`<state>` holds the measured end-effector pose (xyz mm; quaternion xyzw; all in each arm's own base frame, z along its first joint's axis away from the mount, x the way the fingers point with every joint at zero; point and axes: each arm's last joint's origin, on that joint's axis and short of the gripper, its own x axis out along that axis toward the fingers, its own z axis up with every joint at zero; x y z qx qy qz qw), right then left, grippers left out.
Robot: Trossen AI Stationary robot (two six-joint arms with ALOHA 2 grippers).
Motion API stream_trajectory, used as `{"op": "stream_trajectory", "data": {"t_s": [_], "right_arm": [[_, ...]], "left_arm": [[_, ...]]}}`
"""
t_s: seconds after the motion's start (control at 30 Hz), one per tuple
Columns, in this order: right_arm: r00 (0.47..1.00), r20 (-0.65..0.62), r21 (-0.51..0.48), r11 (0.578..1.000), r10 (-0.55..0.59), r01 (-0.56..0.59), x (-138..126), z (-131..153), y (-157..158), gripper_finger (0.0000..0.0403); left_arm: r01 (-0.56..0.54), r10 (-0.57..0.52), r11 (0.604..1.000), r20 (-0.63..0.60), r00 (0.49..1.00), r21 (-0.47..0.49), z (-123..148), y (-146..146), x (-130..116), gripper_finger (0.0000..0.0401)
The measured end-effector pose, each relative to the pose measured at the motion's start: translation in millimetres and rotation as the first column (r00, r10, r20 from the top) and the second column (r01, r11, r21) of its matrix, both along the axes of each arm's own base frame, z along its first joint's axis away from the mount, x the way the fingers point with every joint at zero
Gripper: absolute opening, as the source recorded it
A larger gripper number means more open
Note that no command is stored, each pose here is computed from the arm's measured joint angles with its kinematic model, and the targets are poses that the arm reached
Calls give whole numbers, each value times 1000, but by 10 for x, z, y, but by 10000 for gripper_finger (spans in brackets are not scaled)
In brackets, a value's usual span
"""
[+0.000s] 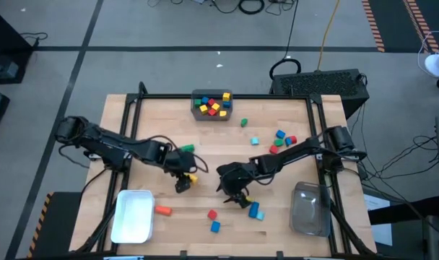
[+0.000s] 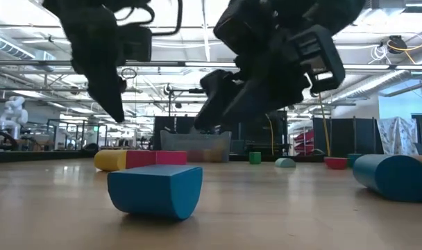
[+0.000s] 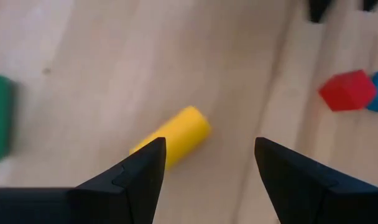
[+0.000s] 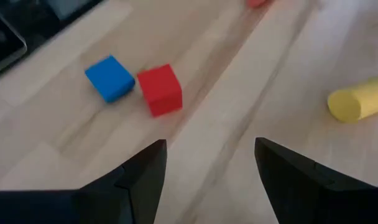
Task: Sort blocks by size
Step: Put the red square block into the top black bin
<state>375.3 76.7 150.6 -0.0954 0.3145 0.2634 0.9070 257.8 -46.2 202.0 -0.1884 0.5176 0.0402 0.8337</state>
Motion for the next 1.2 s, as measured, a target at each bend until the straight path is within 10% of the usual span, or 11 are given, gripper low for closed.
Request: {"op": "stream_trajectory", "data": {"t_s": [0.53, 1.2], "right_arm": [[988, 17, -23, 988, 155, -154, 307, -131, 211, 231], [983, 56, 17, 984, 173, -175, 494, -379, 499, 231]], "left_arm": [[75, -81, 997, 206, 975, 36, 91, -796, -107, 248], [42, -61, 996, 250, 966, 81, 101, -1000, -222, 248]]}}
